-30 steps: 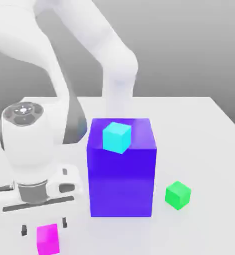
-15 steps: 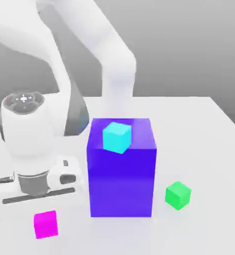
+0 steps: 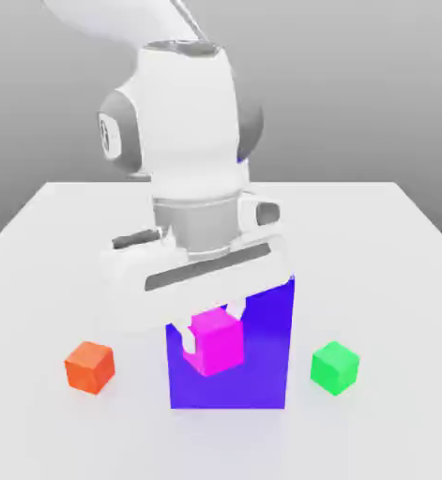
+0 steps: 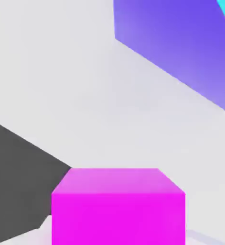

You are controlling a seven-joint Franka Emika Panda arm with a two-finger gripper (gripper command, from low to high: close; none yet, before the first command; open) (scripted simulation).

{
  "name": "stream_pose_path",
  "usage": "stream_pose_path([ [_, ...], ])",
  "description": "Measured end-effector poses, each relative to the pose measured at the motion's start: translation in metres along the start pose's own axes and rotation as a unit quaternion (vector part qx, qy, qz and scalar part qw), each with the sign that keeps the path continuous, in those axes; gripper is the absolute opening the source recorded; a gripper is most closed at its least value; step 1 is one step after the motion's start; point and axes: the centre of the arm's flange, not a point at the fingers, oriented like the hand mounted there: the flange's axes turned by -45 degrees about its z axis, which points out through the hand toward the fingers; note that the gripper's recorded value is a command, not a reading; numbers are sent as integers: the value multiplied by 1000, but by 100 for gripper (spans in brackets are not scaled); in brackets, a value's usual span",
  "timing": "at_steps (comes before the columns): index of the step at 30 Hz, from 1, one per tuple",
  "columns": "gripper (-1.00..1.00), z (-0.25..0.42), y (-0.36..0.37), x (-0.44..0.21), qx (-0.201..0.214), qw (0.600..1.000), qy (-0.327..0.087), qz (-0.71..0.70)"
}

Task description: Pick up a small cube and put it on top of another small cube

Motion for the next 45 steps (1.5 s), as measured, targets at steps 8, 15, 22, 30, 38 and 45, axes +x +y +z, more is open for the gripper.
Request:
stream_pose_path([
  [8,-100,1,81,-14,-5,996,9,-88],
  [15,-100,24,147,-7,-15,987,37,-158],
  [22,-100,61,205,20,-31,972,80,-220],
  [30,-100,81,206,25,-8,969,92,-229],
  [38,-100,104,204,30,-3,968,98,-231],
  [45,-100,124,209,35,-18,968,95,-230],
])
